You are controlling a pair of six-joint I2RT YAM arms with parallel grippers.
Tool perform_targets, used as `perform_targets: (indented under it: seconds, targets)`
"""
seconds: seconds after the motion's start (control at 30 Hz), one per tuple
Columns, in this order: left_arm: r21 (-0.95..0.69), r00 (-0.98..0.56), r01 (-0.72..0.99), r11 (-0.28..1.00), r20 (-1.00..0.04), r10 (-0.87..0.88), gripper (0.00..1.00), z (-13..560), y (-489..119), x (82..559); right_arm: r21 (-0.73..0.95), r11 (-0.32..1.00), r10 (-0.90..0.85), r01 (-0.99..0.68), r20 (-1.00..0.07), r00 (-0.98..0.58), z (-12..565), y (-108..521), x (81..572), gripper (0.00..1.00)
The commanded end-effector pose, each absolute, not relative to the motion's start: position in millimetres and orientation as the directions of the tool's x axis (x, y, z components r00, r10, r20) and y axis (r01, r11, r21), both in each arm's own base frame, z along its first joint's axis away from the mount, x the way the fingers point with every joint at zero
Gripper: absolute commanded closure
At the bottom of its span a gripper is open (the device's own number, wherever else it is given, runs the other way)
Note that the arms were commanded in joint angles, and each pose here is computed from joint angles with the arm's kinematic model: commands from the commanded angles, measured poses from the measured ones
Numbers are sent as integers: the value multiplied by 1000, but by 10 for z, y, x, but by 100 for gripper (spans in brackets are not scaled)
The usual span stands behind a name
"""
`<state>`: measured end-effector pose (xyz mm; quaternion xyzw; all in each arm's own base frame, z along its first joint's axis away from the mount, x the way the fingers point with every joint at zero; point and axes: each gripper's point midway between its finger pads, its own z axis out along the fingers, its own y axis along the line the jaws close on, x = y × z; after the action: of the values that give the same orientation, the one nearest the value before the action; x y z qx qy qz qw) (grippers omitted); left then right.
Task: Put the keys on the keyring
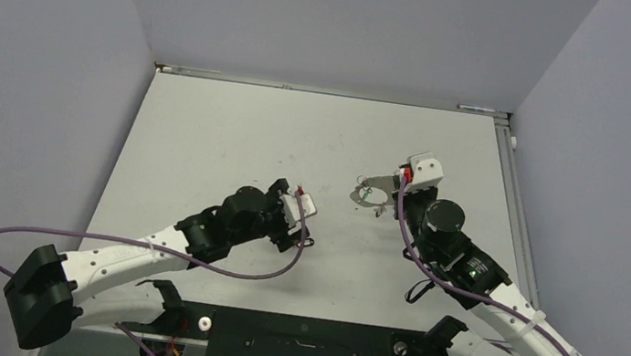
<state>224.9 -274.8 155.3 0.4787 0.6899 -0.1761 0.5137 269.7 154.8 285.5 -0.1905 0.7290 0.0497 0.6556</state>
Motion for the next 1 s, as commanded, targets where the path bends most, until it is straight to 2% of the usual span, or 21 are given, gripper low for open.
perform_targets:
  seconds: [0.0, 0.1, 0.2, 0.33, 0.43, 0.63, 0.97]
  targets:
    - [58, -204, 707, 705, -937, 282, 27, 1586, -2567, 2318, -131, 944, -143, -302, -990, -18, 3060, 1499, 2710, 95]
    - [-36, -336, 625, 780, -914, 227, 30, 1391, -2472, 2312, -127, 945, -140, -302, -990, -21, 3034, 1511, 2721, 95]
    - [-87, -429, 604, 792, -873, 231, 38, 1204, -2497, 2252, -130, 943, -144, -307, -989, -26, 3004, 1532, 2731, 95]
    - [-144, -519, 561, 815, -828, 210, 44, 998, -2541, 2219, -130, 942, -146, -309, -989, -29, 2992, 1542, 2737, 95]
    - [-173, -562, 553, 815, -800, 211, 51, 882, -2580, 2184, -131, 942, -147, -308, -989, -30, 2994, 1537, 2732, 95]
    - [-218, -602, 558, 801, -770, 211, 60, 754, -2641, 2116, -131, 943, -147, -307, -989, -31, 2988, 1533, 2732, 95]
    - [-212, -649, 532, 820, -724, 234, 65, 556, -2674, 2126, -131, 940, -150, -314, -988, -37, 2957, 1551, 2735, 95]
